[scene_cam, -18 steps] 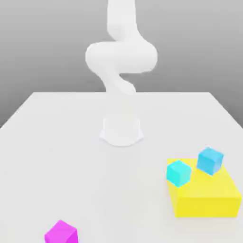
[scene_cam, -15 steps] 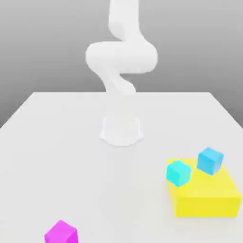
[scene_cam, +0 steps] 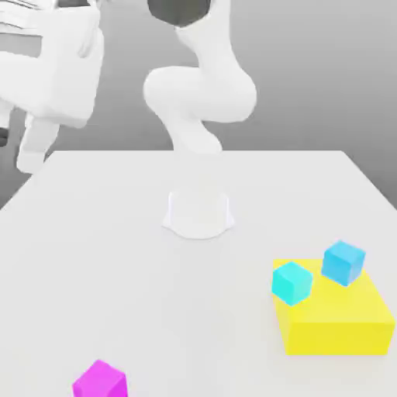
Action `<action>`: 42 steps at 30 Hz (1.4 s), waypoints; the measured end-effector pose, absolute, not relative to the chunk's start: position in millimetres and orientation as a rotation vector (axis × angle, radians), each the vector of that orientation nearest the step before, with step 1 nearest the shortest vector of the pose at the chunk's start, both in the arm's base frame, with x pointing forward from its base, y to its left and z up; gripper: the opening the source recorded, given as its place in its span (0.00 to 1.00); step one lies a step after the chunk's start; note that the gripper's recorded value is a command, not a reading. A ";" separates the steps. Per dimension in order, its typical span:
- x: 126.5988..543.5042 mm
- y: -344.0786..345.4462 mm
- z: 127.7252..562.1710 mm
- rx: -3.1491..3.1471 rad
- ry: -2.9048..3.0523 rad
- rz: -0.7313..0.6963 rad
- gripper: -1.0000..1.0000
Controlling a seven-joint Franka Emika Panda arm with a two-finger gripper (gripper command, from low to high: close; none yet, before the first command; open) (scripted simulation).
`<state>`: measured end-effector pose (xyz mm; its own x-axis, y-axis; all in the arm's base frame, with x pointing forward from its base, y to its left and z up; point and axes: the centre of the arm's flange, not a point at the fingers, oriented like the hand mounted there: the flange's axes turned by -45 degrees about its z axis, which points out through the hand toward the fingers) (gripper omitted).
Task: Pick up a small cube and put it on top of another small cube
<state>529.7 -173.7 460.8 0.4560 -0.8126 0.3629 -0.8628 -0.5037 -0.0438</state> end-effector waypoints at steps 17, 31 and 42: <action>510.3 -329.6 219.6 1.837 -2.520 0.046 0.50; 503.8 -342.8 168.6 1.734 -2.622 0.004 0.00; 507.5 -159.8 249.9 2.205 -2.243 0.000 0.00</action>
<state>507.5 -159.8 249.9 -0.0173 -0.9998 -0.0030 -0.9998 0.0173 -0.0026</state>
